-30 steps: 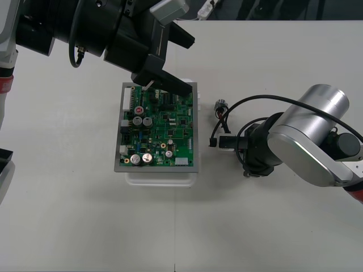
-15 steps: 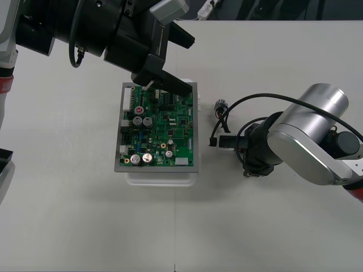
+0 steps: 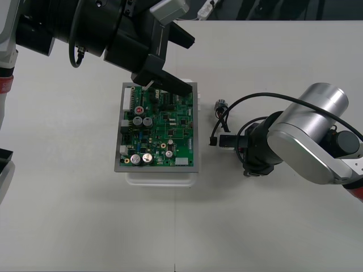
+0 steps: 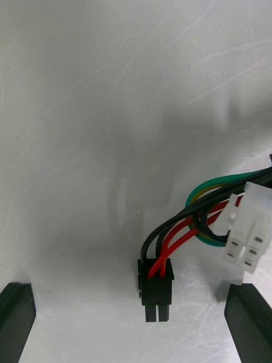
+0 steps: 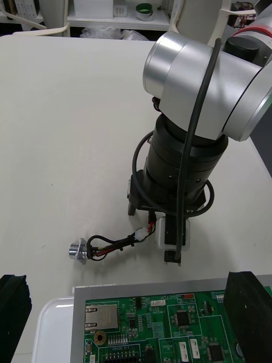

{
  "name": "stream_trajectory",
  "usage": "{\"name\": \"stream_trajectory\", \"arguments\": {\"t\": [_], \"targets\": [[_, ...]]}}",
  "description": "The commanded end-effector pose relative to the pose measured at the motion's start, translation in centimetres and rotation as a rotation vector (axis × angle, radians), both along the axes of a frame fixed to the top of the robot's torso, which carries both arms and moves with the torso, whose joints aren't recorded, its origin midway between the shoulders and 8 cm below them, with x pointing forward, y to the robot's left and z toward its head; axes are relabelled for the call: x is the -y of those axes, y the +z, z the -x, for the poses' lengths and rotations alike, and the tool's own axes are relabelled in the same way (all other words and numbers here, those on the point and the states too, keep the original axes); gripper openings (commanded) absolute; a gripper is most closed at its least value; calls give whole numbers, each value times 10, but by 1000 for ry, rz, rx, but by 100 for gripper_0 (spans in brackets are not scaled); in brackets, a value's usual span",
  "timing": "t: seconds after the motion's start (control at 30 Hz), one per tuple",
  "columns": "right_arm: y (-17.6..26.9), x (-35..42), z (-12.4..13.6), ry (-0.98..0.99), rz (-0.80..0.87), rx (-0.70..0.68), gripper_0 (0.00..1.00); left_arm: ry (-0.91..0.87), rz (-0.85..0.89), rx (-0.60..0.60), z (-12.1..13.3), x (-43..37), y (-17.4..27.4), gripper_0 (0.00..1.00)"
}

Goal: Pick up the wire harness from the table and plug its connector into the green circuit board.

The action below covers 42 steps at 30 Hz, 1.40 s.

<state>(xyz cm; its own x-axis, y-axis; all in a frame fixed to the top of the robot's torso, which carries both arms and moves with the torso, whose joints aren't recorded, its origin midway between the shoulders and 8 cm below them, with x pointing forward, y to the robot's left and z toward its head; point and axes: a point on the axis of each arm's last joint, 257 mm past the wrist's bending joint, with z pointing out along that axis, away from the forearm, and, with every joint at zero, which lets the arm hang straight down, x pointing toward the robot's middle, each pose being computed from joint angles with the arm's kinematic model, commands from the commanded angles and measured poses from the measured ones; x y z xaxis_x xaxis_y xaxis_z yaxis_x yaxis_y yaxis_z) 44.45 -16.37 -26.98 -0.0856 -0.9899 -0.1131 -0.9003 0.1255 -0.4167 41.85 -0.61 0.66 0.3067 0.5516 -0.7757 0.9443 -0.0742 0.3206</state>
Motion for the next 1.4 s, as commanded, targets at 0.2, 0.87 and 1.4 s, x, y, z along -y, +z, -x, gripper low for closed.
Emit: {"name": "stream_trajectory", "arguments": {"t": [0.2,0.87,1.4], "targets": [[-4,13,-4,-57,16,-16,98,-10,-43,36,7,1,16,100],[-11,16,0,-68,5,-59,90,-10,-43,36,7,1,16,100],[-11,17,0,-74,4,-59,0,-10,-43,36,7,1,16,100]]}}
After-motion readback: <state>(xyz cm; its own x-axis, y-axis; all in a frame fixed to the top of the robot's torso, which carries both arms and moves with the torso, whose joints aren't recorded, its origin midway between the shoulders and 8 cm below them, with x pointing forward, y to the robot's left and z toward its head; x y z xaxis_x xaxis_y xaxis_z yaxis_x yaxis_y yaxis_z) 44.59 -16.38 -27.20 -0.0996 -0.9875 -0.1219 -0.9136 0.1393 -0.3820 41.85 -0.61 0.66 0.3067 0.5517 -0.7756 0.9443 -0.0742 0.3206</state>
